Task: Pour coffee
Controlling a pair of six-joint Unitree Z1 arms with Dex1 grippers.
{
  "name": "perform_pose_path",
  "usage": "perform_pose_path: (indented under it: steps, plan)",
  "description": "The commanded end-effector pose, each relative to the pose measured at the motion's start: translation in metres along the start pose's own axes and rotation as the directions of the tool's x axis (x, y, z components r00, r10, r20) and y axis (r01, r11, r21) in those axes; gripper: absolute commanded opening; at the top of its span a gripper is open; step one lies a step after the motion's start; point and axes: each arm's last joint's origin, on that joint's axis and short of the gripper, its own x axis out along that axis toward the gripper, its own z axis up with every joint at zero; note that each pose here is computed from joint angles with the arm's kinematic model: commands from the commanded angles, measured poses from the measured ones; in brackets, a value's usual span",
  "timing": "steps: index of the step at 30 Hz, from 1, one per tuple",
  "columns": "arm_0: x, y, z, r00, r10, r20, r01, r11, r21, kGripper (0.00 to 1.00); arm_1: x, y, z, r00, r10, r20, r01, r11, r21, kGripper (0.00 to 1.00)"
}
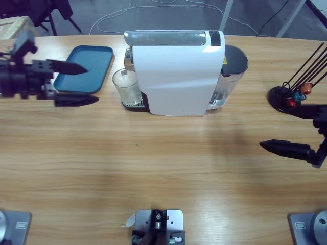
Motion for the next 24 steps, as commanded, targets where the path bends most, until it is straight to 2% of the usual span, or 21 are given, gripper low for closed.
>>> perform_pose_path:
  steps: [1,5,24]
  plan:
    - [0.043,0.034,-0.017,1.000,-0.009,0.019,0.009,1.000,0.012,1.000,0.017,0.000,0.002,0.997,-0.004,-0.078,0.005,1.000,0.011,1.000]
    - [0.055,0.043,-0.021,0.999,-0.003,0.036,0.002,1.000,0.025,1.000,0.019,-0.001,0.003,0.996,-0.005,-0.084,0.006,1.000,0.014,1.000]
    - [0.097,0.041,-0.024,0.993,-0.105,0.046,0.103,0.994,0.044,1.000,0.022,-0.001,0.004,0.995,-0.006,-0.095,0.007,1.000,0.016,1.000]
